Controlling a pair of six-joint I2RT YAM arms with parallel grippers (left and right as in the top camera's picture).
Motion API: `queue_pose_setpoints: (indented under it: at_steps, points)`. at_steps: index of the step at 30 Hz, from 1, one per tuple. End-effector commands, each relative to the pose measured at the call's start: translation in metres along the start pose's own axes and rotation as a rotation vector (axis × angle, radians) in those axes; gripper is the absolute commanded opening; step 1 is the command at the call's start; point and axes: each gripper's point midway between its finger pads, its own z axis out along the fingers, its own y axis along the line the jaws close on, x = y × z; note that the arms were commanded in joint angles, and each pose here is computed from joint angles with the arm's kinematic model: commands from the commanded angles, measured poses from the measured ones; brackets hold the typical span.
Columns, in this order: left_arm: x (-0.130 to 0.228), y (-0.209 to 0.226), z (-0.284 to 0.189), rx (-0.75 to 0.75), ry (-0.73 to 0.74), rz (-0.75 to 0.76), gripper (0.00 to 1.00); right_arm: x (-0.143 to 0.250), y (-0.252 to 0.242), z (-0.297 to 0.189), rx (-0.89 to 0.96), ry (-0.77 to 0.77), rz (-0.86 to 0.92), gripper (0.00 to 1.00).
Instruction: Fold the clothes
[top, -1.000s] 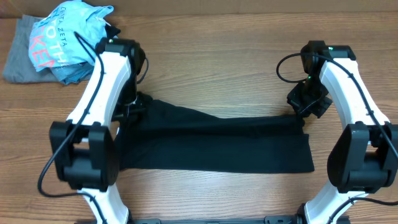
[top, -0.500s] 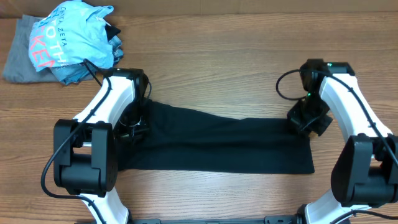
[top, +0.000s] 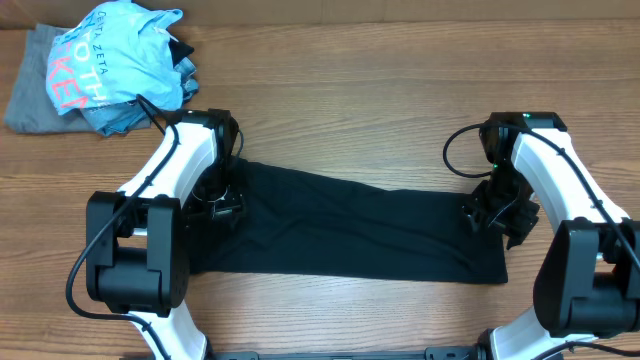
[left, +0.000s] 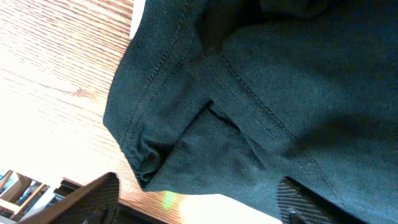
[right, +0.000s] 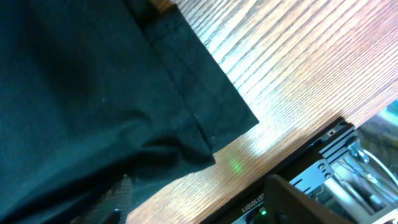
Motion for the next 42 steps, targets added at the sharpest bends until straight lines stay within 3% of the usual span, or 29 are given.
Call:
queue_pose_setpoints:
  at_steps: [1, 2, 5, 8, 10, 11, 14, 15, 29, 36, 42]
  points:
    - [-0.004, -0.007, -0.011, 0.057, -0.018, 0.030, 0.69, -0.002, -0.003, -0.005, -0.015, -0.028, 0.014, 0.78]
    - [-0.006, -0.010, -0.015, 0.078, -0.025, 0.040, 0.61, -0.003, -0.001, -0.005, -0.028, -0.031, 0.003, 0.79]
    - [-0.015, -0.016, -0.033, 0.119, -0.058, 0.042, 0.54, -0.005, 0.019, -0.006, -0.124, -0.028, -0.074, 0.80]
    - [-0.024, -0.019, -0.054, 0.145, -0.102, 0.038, 0.31, -0.007, 0.037, -0.009, -0.216, -0.032, -0.130, 0.76]
    - [-0.028, -0.021, -0.067, 0.166, -0.124, 0.038, 0.13, -0.010, 0.046, -0.012, -0.259, -0.040, -0.140, 0.62]
    - [-0.028, -0.025, -0.070, 0.188, -0.124, 0.046, 0.04, -0.011, 0.050, -0.013, -0.278, -0.043, -0.140, 0.50]
    - [-0.023, -0.041, -0.070, 0.253, -0.105, 0.098, 0.04, -0.013, 0.057, -0.014, -0.315, -0.050, -0.141, 0.19]
    - [-0.020, -0.046, -0.066, 0.271, -0.096, 0.118, 0.04, -0.014, 0.058, -0.014, -0.317, -0.055, -0.141, 0.14]
    - [-0.018, -0.085, -0.004, 0.369, -0.110, 0.198, 0.04, -0.016, 0.075, 0.041, -0.367, -0.074, -0.099, 0.08]
    - [-0.010, -0.033, 0.038, 0.184, -0.040, 0.049, 0.04, -0.010, 0.077, 0.069, -0.385, -0.053, -0.014, 0.06]
    - [-0.001, 0.002, 0.071, 0.149, 0.024, -0.044, 0.04, -0.008, 0.077, 0.075, -0.386, -0.054, -0.008, 0.04]
